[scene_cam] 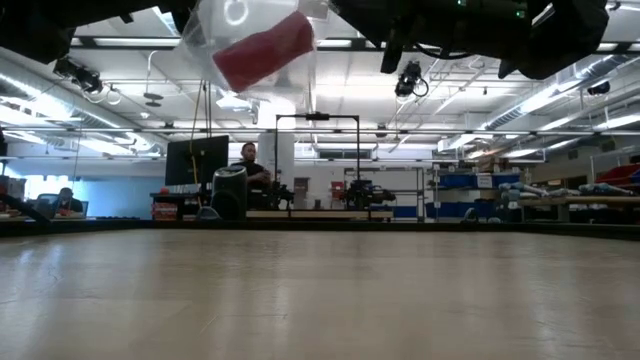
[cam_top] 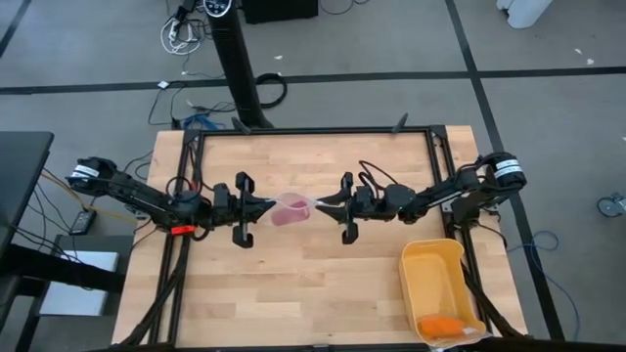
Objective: Roll bandage
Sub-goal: Close the transparent zip bag
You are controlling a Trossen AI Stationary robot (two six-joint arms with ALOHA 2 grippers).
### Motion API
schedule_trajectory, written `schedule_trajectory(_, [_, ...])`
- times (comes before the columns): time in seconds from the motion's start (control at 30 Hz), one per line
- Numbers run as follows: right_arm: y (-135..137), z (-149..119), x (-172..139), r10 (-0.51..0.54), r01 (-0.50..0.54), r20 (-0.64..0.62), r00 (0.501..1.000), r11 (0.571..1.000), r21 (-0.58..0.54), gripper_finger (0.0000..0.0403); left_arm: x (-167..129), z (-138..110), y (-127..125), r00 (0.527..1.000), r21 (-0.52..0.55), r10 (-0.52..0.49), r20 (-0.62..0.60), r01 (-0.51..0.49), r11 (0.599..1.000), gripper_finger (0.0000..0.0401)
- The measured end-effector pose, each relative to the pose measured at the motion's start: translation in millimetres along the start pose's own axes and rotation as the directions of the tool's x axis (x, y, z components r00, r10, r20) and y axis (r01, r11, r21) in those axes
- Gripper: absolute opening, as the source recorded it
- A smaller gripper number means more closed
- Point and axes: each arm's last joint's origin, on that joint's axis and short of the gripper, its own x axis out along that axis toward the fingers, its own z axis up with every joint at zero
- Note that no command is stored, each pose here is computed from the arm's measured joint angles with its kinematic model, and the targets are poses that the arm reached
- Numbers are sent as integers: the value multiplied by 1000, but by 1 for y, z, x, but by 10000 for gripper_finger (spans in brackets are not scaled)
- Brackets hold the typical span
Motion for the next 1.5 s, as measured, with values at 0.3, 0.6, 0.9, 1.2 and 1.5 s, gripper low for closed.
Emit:
schedule_trajectory(0.3, [1, 1, -1, 2, -2, -6, 1000, 1000, -27, 4, 0, -2, 1, 999, 9, 38, -22, -38, 999, 3])
schedule_trajectory(0.6, [1, 29, -12, -5, -2, -101, 995, 997, -71, 2, -2, -27, 8, 911, 232, 292, -291, -229, 945, 36])
schedule_trajectory(0.9, [-3, 49, -31, -70, 39, -301, 951, 993, -108, 1, 27, -6, -2, 851, 322, 300, -432, -165, 932, 70])
schedule_trajectory(1.2, [5, 64, -1, -121, 20, -521, 845, 981, -195, 0, 71, 43, -19, 795, 351, 242, -556, -40, 936, 81])
schedule_trajectory(1.5, [19, 68, 37, -161, -31, -624, 765, 958, -285, 0, 98, 37, -28, 716, 429, 265, -645, 53, 902, 81])
